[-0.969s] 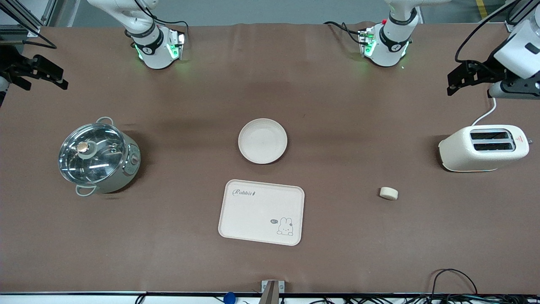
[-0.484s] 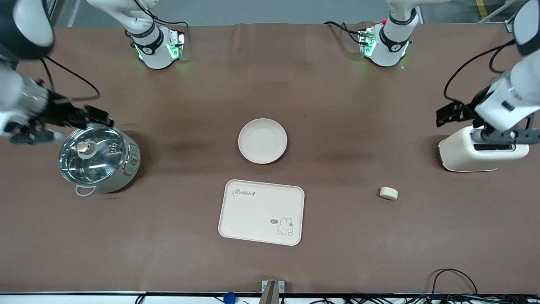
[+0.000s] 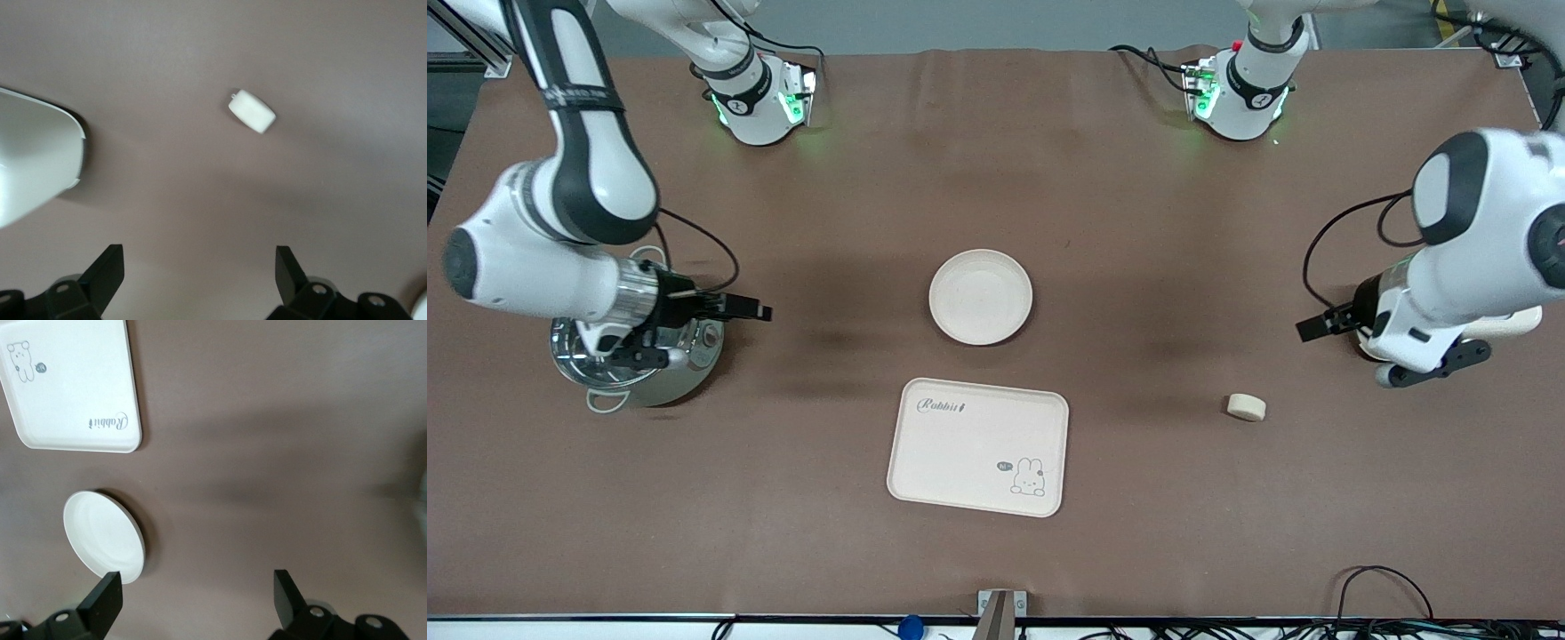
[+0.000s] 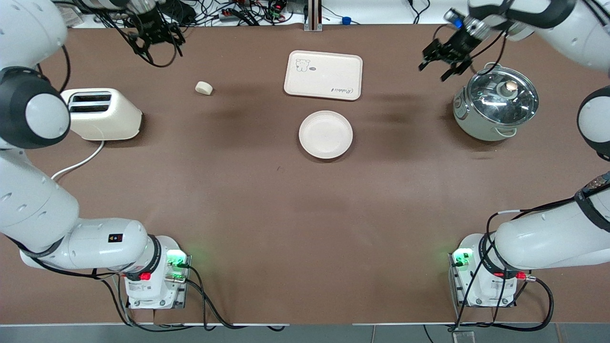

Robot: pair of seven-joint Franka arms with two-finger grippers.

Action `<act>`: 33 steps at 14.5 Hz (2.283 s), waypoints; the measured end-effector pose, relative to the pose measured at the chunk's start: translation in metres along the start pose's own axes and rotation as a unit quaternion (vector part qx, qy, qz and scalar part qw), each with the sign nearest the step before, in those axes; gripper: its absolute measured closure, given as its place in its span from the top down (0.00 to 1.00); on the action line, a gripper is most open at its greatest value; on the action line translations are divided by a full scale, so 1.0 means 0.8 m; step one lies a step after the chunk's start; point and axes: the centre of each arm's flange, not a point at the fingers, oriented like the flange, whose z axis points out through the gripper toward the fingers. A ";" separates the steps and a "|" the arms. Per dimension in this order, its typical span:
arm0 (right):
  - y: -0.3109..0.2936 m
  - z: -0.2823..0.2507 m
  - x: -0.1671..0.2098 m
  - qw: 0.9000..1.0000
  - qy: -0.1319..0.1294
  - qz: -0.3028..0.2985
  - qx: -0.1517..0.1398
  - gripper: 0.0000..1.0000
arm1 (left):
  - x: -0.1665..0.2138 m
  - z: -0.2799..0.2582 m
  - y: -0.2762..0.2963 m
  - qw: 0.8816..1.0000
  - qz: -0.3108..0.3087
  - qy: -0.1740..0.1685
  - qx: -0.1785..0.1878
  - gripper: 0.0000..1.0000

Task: Place bun in plate and plate on tray
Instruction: 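Grasp the cream bun with the left gripper while the right gripper grips the plate rim, then lift the bun toward the plate while the right gripper holds the plate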

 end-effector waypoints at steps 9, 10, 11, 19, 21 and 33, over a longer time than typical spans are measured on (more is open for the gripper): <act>-0.103 0.260 -0.104 0.999 0.046 0.017 0.004 1.00 | 0.059 0.191 0.038 0.990 -0.138 0.013 -0.032 1.00; -0.113 0.276 -0.112 0.998 0.054 0.021 0.006 1.00 | 0.061 0.199 0.043 0.988 -0.146 0.019 -0.038 1.00; -0.122 0.288 -0.120 0.998 0.059 0.021 0.007 1.00 | 0.063 0.207 0.045 0.987 -0.151 0.022 -0.042 1.00; -0.126 0.324 -0.128 0.997 0.072 0.020 -0.008 1.00 | 0.086 0.256 0.049 0.985 -0.160 0.027 -0.051 0.80; -0.129 0.328 -0.131 0.997 0.071 0.019 -0.009 1.00 | 0.087 0.256 0.053 0.986 -0.159 0.028 -0.052 0.58; -0.141 0.342 -0.139 0.997 0.067 0.026 -0.012 0.60 | -0.070 0.223 0.273 0.974 -0.199 -0.027 -0.108 0.23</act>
